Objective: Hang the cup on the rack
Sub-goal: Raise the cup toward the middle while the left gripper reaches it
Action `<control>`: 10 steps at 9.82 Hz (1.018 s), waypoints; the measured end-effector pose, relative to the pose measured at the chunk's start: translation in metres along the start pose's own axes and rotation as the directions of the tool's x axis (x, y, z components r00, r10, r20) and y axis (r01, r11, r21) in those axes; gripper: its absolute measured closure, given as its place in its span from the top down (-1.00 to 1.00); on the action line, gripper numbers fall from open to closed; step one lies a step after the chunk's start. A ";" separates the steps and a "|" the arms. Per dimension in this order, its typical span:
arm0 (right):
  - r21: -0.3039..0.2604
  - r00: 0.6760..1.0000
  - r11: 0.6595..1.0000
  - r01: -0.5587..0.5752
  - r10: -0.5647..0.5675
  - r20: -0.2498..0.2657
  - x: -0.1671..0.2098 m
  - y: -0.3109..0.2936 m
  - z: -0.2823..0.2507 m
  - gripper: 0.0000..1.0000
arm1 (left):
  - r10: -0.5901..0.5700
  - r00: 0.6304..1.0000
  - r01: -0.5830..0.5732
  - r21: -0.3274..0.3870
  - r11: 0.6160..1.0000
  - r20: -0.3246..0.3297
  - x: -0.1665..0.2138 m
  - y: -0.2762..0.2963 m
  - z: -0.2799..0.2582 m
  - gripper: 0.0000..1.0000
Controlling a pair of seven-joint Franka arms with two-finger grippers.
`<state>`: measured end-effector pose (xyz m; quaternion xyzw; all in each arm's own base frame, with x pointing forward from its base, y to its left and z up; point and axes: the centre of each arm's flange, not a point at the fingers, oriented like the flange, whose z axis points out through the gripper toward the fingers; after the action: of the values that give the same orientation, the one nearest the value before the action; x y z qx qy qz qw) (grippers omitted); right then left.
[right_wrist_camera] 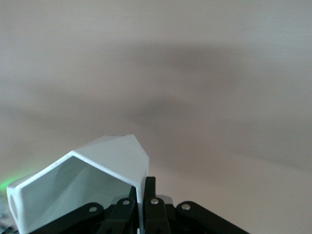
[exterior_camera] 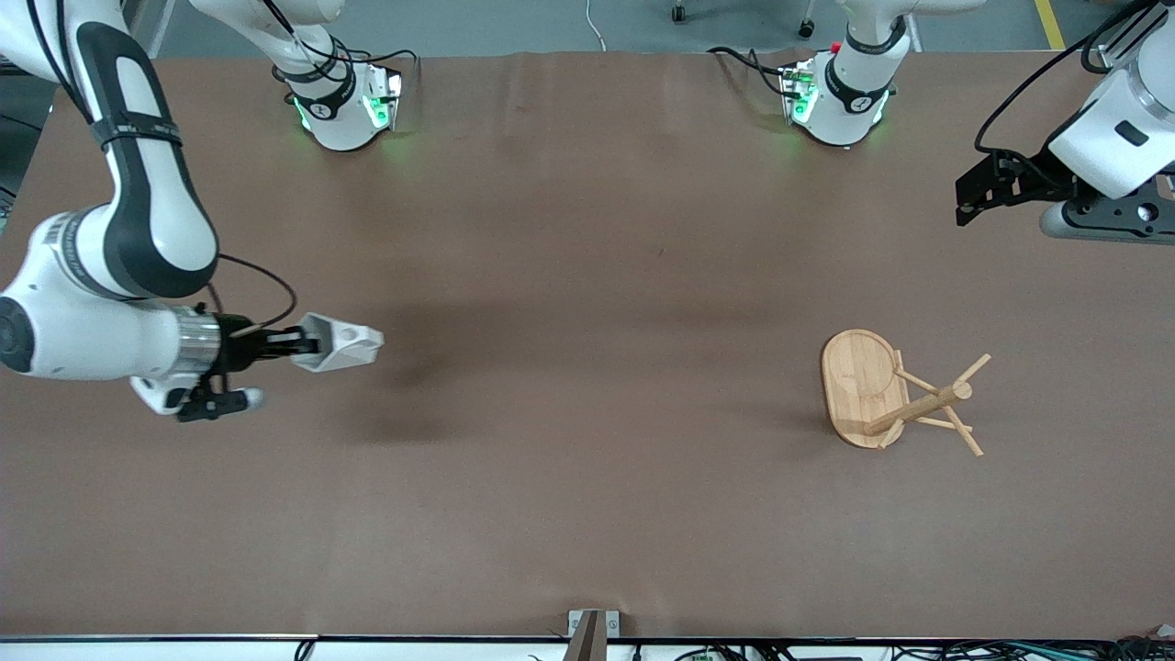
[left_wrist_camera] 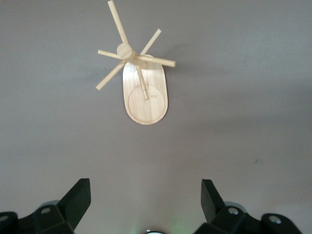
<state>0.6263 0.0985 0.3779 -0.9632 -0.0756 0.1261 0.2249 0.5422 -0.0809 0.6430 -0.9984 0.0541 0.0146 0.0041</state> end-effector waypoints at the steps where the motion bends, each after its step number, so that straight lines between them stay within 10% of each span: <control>1: 0.088 0.999 0.995 0.051 -0.052 0.010 0.002 -0.033 0.015 -0.92 | 0.004 1.000 -0.004 -0.003 1.000 0.001 0.001 0.002 0.001 1.00; 8: 0.557 0.982 0.822 0.117 -0.179 0.058 -0.002 -0.183 0.094 -0.92 | 0.213 0.975 -0.212 -0.032 0.977 0.055 -0.022 0.118 0.006 1.00; 10: 0.607 0.988 0.786 0.120 -0.156 0.007 -0.003 -0.221 0.105 -0.92 | 0.311 0.949 -0.302 -0.133 0.944 0.050 -0.045 0.187 0.001 1.00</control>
<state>0.5747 0.3376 0.3879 -0.8291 -0.1077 0.1540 0.5266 0.4776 -0.2615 0.6420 -0.9751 0.2074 0.0532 -0.0582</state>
